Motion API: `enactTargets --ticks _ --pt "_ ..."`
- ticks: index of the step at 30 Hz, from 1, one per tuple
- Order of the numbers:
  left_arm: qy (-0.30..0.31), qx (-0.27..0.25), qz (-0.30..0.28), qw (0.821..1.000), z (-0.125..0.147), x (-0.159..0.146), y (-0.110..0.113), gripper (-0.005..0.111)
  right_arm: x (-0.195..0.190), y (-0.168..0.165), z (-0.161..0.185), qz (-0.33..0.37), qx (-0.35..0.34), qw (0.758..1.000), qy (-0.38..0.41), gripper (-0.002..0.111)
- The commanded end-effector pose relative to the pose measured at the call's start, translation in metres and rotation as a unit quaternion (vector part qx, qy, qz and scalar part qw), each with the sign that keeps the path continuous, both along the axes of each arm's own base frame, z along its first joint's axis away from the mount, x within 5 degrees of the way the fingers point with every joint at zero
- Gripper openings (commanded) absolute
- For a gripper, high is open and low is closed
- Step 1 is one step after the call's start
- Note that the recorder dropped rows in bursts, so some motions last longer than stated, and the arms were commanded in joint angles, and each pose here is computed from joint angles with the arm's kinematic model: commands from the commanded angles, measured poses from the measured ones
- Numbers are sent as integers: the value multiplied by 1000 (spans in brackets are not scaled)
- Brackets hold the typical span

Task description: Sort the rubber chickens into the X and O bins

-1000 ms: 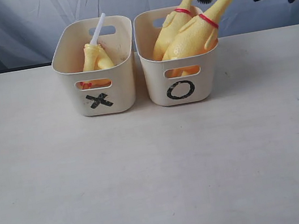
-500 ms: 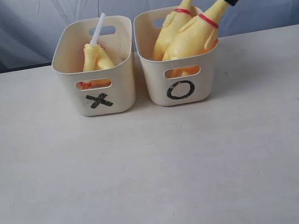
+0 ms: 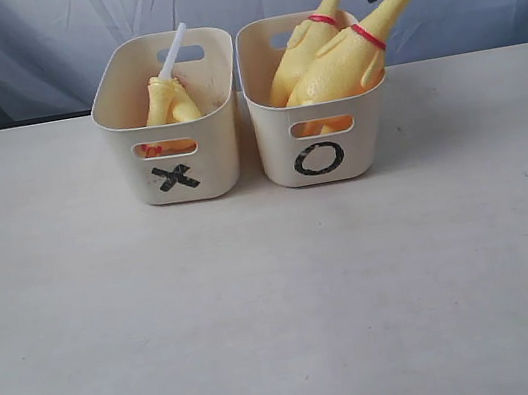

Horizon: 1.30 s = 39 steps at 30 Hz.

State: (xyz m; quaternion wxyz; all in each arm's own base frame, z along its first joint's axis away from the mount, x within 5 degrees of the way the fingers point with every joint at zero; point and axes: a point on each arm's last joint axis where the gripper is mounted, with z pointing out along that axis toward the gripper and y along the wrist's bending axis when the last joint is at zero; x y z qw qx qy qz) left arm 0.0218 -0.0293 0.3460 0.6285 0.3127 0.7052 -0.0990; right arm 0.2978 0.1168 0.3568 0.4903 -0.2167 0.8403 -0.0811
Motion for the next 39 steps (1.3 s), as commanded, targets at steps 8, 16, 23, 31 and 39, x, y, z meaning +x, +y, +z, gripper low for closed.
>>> enactTargets --ticks 8,16,23,31,39 --pt "-3 -4 4 1000 -1 0 1 0 -73 -19 -36 61 104 992 -21 -1" --pt "-3 -4 4 1000 -1 0 1 0 -121 -27 -62 124 197 969 -81 -1" --pt "-3 -4 4 1000 -1 0 1 0 -156 -34 -90 170 254 944 -127 -1" --pt "-3 -4 4 1000 -1 0 1 0 -172 -47 -100 128 288 943 -106 -1" --pt "-3 -4 4 1000 -1 0 1 0 -172 -47 -100 128 287 943 -106 -1"
